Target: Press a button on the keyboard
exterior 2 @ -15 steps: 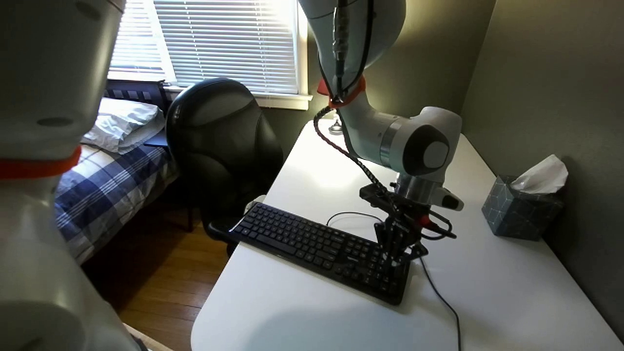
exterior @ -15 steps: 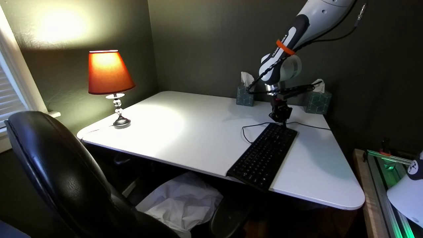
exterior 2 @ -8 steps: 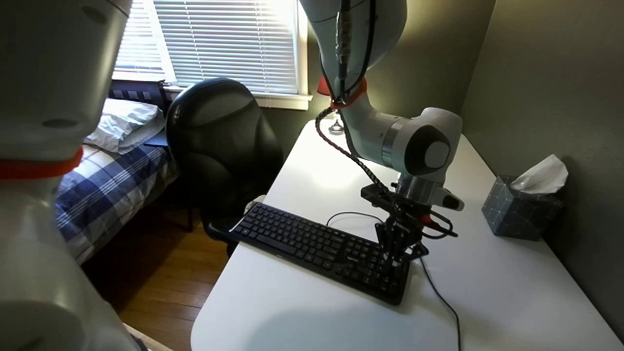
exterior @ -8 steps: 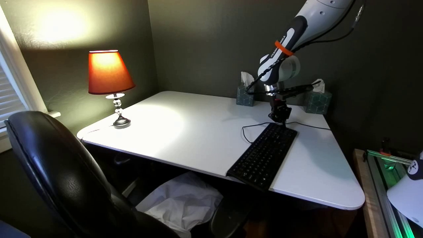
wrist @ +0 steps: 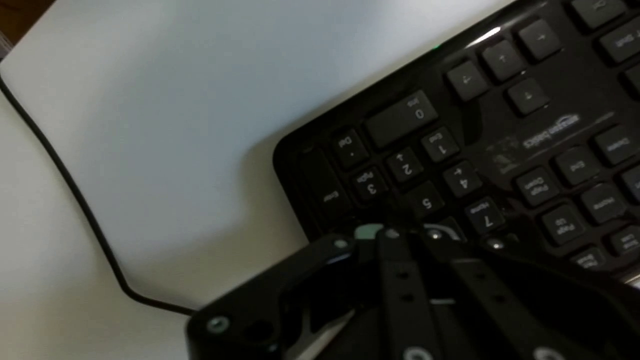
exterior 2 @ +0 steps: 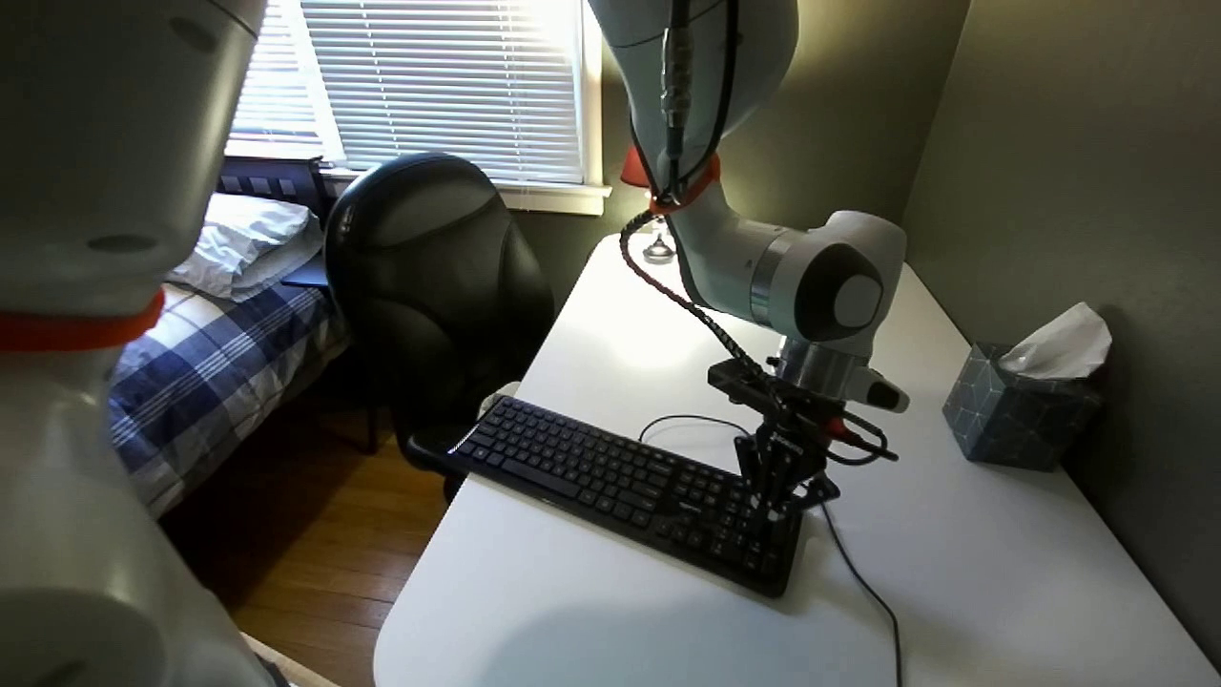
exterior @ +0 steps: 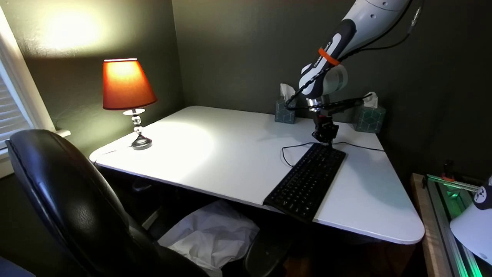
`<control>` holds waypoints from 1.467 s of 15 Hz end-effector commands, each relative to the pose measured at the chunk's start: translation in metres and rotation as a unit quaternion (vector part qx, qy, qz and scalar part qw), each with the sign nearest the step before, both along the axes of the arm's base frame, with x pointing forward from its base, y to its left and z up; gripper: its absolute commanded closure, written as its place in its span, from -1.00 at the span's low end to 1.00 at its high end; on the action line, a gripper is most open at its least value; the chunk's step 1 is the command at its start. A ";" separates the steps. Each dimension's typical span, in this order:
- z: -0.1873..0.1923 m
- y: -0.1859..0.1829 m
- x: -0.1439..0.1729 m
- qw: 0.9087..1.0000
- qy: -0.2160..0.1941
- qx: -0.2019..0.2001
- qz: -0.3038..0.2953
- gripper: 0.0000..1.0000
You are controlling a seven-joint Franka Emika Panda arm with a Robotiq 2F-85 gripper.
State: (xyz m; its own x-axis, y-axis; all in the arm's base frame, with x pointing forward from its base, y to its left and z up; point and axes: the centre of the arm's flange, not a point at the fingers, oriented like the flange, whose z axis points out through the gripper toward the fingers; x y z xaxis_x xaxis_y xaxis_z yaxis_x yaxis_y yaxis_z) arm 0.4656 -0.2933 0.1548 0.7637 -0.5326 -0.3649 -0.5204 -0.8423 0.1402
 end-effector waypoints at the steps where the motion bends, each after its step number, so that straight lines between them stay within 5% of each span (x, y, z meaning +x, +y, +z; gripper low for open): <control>1: 0.000 -0.003 0.002 1.000 0.002 0.010 -0.005 1.00; 11: 0.027 -0.001 -0.009 1.000 -0.021 0.011 0.003 0.96; 12: 0.031 -0.001 -0.010 1.000 -0.025 0.011 0.000 0.46; 14: 0.039 0.000 -0.011 0.999 -0.034 0.009 -0.003 0.36; 22: 0.084 0.008 -0.024 0.997 -0.073 -0.001 0.002 -0.84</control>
